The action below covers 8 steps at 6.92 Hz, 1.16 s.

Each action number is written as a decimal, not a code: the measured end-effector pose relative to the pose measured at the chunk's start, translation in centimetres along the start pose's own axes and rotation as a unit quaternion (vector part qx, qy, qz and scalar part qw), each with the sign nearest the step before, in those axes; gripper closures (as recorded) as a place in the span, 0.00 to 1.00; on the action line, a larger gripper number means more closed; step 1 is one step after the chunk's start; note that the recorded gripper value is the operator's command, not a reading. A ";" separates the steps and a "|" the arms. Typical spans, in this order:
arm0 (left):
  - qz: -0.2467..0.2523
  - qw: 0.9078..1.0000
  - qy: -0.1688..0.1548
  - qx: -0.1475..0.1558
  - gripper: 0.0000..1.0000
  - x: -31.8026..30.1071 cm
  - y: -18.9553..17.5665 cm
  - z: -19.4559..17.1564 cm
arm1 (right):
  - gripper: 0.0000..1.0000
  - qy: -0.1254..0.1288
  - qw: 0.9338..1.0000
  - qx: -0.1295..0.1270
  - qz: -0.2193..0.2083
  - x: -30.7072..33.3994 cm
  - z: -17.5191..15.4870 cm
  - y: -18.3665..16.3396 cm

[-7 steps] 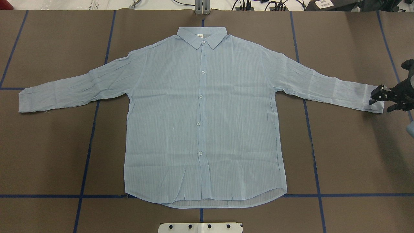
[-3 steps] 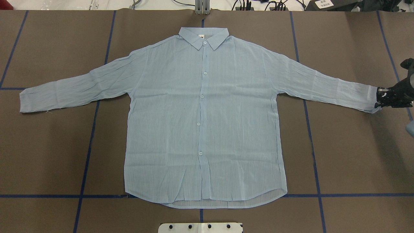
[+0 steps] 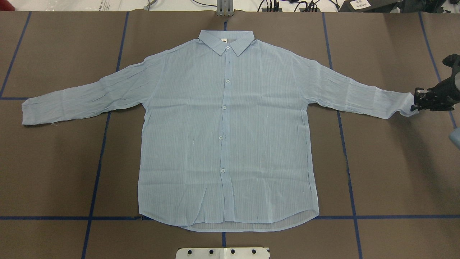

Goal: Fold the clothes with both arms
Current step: 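Fold the grasped sleeve across the shirt front toward the collar with the right gripper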

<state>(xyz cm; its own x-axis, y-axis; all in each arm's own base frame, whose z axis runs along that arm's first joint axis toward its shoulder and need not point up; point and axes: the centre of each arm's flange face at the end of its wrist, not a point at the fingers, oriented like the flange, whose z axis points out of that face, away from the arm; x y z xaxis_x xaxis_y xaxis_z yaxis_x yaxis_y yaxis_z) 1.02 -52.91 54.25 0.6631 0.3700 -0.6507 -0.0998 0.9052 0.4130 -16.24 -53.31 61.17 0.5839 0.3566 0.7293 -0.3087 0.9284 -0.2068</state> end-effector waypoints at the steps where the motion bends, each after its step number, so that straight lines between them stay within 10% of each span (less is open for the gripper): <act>1: 0.002 1.000 0.000 0.002 0.00 0.2 0.1 -0.2 | 1.00 -0.019 1.000 0.009 0.001 -4.9 -2.2 -0.3; 4: 0.004 1.000 0.001 0.002 0.00 0.4 0.1 -0.2 | 1.00 -0.074 0.995 0.001 0.062 -26.8 -4.6 2.7; 8: 0.009 1.000 0.004 0.001 0.00 0.8 0.0 0.4 | 1.00 -0.117 0.985 0.051 0.113 -58.7 -1.6 11.0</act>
<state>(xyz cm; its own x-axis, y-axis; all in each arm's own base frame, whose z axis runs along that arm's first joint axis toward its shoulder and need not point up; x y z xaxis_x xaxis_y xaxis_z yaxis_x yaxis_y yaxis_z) 1.82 -52.68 53.97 0.6548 0.3882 -0.6485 -0.1110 0.8981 0.4255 -52.70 -63.83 15.01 0.3058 0.5086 0.8049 -0.4928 0.8079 -0.3233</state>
